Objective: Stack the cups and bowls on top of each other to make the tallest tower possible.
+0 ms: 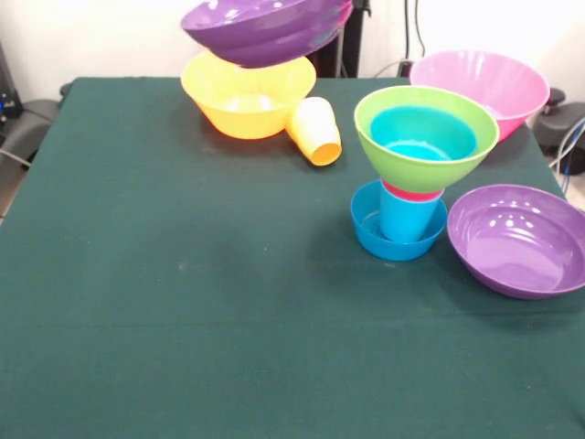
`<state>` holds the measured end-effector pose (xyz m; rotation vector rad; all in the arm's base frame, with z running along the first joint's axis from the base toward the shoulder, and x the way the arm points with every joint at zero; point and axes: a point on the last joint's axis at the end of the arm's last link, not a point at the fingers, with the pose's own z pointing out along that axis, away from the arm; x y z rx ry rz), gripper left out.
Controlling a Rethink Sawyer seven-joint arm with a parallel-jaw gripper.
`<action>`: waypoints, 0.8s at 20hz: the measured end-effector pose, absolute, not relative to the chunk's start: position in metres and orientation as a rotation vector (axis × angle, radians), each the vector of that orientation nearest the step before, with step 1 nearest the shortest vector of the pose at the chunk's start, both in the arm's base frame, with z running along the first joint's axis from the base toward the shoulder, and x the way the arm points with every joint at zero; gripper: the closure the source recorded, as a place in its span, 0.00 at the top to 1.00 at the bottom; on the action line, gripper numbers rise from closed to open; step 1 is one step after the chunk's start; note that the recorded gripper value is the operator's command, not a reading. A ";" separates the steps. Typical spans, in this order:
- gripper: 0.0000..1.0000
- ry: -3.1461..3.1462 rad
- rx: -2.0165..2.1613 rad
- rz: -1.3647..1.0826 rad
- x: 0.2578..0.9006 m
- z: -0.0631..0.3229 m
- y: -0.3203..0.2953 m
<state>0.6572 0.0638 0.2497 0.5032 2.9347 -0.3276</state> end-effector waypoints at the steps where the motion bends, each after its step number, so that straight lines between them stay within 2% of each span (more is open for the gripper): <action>1: 0.00 2.931 0.525 -0.328 0.658 0.247 0.070; 16: 0.00 2.942 0.630 -0.308 0.652 0.227 0.108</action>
